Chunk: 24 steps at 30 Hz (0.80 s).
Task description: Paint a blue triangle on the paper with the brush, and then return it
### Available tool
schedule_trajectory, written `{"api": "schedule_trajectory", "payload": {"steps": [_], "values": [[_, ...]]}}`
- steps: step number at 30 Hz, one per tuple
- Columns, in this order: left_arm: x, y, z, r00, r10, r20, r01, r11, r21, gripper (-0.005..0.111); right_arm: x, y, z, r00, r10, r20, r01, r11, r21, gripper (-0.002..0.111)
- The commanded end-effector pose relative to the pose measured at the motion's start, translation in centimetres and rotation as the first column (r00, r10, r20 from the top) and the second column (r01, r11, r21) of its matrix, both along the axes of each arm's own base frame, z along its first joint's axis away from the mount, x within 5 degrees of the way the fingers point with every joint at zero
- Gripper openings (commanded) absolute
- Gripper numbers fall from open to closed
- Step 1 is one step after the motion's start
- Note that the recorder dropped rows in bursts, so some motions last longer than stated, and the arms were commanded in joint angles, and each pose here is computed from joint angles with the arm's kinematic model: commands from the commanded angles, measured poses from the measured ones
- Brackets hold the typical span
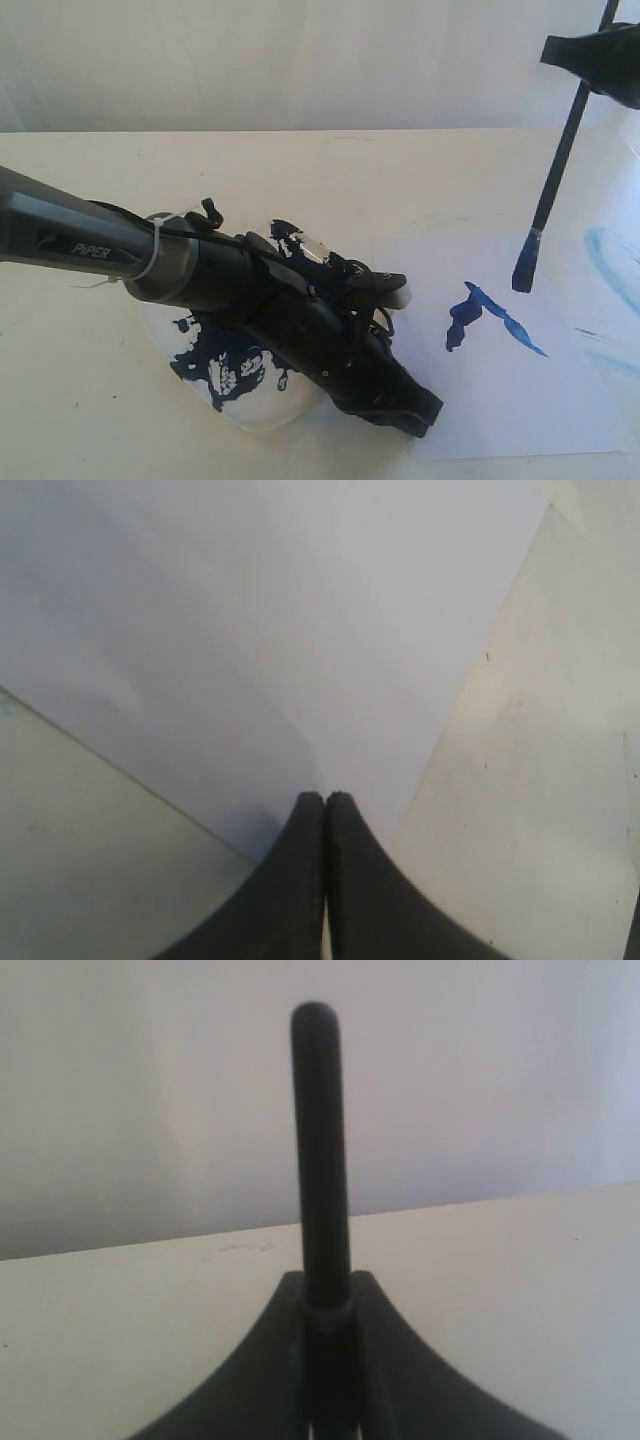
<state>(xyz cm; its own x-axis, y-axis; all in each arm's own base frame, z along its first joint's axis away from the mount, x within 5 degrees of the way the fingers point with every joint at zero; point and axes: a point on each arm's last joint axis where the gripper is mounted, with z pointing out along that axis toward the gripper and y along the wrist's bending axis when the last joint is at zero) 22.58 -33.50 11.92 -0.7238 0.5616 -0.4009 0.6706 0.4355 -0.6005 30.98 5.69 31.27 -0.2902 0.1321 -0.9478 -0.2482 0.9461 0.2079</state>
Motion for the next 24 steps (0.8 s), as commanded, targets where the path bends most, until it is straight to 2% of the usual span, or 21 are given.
{"api": "schedule_trajectory", "payload": {"steps": [1, 4, 7, 11, 18, 22, 24], "values": [[-0.6, 0.2, -1.3, 0.998, -0.012, -0.056, 0.014, 0.999, 0.03, 0.0, -0.1, 0.4, 1.3, 0.993, 0.073, 0.089, -0.077, 0.996, 0.042, 0.0], [-0.6, 0.2, -1.3, 0.998, -0.012, -0.056, 0.014, 0.999, 0.03, 0.0, 0.5, 0.4, 2.1, 0.984, 0.109, 0.139, -0.118, 0.991, 0.057, 0.0], [-0.7, 0.2, -1.3, 0.998, -0.016, -0.06, 0.017, 0.999, 0.028, 0.0, 1.1, 0.4, 2.6, 0.97, 0.196, 0.143, -0.214, 0.97, 0.117, 0.0], [-0.7, 0.2, -1.3, 0.998, -0.017, -0.061, 0.019, 0.999, 0.028, 0.0, 2.2, 0.4, 2.0, 0.912, 0.398, 0.099, -0.41, 0.89, 0.2, 0.0], [-0.7, 0.2, -1.3, 0.998, -0.019, -0.063, 0.02, 0.999, 0.027, 0.0, 2.9, -0.7, 0.9, 0.832, 0.542, 0.122, -0.554, 0.793, 0.254, 0.0], [-0.6, 0.2, -1.3, 0.998, -0.014, -0.057, 0.015, 0.999, 0.029, 0.0, 3.0, -1.0, 0.0, 0.85, 0.525, 0.042, -0.524, 0.835, 0.168, 0.0], [-0.6, 0.2, -1.3, 0.998, -0.014, -0.057, 0.015, 0.999, 0.029, 0.0, 2.8, -0.7, -0.3, 0.845, 0.533, 0.041, -0.532, 0.832, 0.157, 0.0]]}}
